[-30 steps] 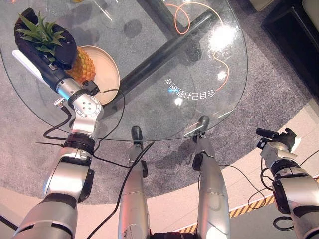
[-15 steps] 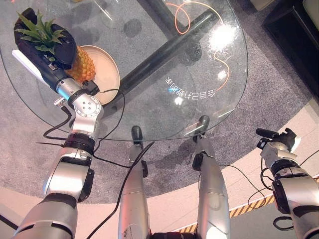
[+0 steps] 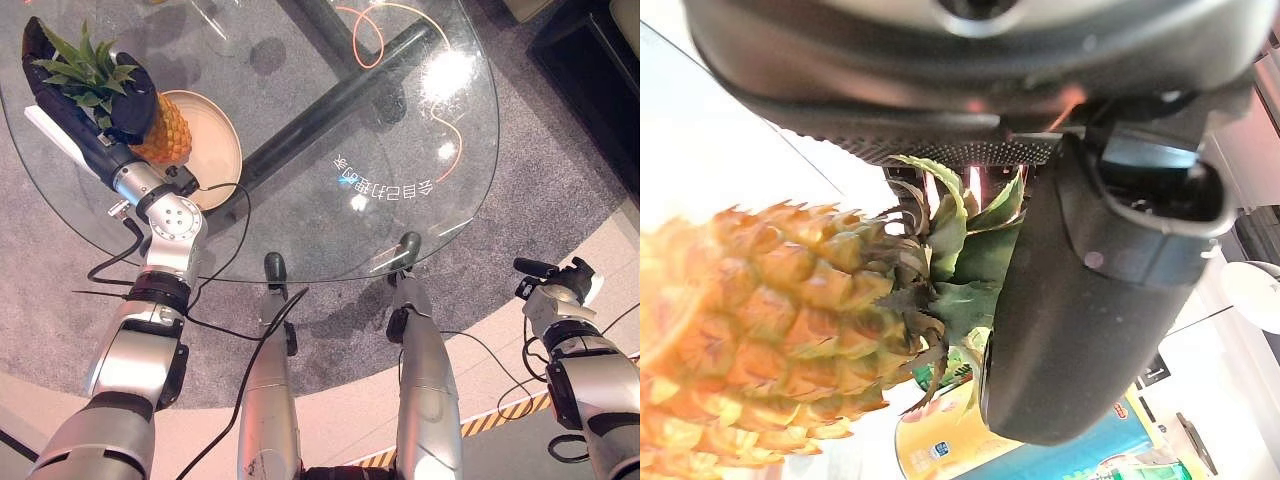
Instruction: Pick up the fruit to the plate
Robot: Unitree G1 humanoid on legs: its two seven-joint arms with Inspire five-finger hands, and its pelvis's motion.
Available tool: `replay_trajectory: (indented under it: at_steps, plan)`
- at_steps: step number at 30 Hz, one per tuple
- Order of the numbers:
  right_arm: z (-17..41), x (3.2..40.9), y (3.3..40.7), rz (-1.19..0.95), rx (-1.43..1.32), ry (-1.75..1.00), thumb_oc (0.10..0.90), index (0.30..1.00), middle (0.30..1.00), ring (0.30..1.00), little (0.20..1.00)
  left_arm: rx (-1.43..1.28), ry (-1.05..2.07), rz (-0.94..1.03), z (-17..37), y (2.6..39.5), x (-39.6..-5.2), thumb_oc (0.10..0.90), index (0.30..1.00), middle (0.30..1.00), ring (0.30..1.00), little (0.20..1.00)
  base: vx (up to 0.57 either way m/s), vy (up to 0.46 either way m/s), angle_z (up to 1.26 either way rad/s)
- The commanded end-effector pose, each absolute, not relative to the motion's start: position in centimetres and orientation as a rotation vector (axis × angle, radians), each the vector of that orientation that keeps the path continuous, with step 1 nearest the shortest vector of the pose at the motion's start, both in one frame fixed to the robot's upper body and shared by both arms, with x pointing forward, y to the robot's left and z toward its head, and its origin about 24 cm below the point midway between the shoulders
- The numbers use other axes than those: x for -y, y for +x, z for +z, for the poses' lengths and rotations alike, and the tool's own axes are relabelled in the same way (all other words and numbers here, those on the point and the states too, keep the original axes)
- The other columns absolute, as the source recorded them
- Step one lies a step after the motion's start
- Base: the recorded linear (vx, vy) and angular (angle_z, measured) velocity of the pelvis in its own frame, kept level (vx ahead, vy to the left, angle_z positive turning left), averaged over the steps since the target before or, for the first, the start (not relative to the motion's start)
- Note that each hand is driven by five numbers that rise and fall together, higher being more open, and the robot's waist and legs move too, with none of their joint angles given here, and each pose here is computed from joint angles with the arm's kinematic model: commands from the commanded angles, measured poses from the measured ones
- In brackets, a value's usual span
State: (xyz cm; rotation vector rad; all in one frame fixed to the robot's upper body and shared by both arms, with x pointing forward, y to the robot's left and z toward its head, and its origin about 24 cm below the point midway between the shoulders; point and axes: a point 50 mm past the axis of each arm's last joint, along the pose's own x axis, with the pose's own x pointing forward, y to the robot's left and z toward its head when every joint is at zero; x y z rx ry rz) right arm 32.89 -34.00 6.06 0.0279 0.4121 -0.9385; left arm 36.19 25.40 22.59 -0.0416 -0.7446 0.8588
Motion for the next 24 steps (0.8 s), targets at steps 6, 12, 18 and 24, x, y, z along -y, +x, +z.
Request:
replay_trajectory:
  at_steps: [6,12,18,24]
  plan:
    - [5.5,37.4,29.9,-1.092,-0.434,-0.050,0.800,0.900,0.900,0.900,0.900,0.927,-0.117,0.900,25.2,34.4,-27.3,0.748,0.855,0.855,0.855,0.848,0.00,0.000,0.00]
    - [5.5,37.5,29.9,-1.095,-0.436,-0.048,0.800,0.900,0.900,0.900,0.900,0.909,-0.128,0.895,24.3,34.3,-27.2,0.800,0.900,0.900,0.900,0.900,0.00,0.000,0.00]
    - [5.6,37.5,29.9,-1.098,-0.432,-0.042,0.800,0.900,0.900,0.900,0.900,0.888,-0.136,0.891,23.4,34.2,-27.3,0.800,0.900,0.900,0.900,0.900,0.00,0.000,0.00]
    - [5.3,37.5,29.7,-1.105,-0.439,-0.042,0.800,0.900,0.900,0.900,0.900,0.878,-0.131,0.880,22.5,34.0,-27.1,0.800,0.900,0.900,0.900,0.900,0.00,0.000,0.00]
